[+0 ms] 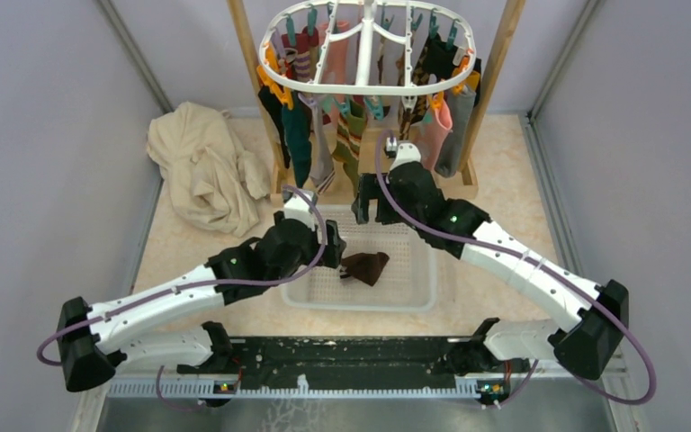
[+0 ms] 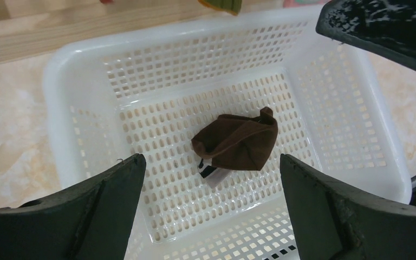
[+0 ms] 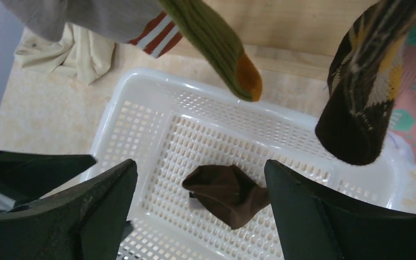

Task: Remove the socks clipped to the hanger
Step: Place the sock in the bin.

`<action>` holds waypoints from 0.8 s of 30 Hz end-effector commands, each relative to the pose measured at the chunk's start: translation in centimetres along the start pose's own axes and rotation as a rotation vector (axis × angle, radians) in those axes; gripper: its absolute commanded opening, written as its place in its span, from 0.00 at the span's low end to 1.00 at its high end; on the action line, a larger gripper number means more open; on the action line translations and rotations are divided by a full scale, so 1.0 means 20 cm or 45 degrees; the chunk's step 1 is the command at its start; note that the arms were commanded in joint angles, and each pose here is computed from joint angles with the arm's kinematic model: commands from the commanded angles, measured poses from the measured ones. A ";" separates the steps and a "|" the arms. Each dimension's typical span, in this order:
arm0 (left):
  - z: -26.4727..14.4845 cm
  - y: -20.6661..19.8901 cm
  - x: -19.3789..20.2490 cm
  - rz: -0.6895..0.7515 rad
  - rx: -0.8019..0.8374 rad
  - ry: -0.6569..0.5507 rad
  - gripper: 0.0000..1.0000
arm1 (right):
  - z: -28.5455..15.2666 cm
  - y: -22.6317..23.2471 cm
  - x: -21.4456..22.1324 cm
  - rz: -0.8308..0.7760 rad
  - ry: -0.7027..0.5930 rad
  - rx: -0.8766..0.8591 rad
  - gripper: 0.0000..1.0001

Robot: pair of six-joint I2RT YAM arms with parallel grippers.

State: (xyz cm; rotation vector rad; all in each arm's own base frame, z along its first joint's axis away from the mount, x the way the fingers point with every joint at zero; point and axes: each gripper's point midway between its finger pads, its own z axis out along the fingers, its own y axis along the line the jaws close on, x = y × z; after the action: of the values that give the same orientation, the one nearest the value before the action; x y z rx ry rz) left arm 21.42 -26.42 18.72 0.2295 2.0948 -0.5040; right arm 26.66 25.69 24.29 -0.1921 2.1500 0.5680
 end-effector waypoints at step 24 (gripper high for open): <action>-0.06 0.07 -0.13 -0.065 -0.053 -0.161 0.99 | 0.35 -0.11 -0.34 -0.140 -0.548 -0.093 0.74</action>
State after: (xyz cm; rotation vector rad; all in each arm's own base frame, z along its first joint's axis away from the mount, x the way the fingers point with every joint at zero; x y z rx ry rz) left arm 22.26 -23.66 20.79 0.1190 1.9955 -0.4555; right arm 35.55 25.07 23.26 -0.1855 1.7998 0.4705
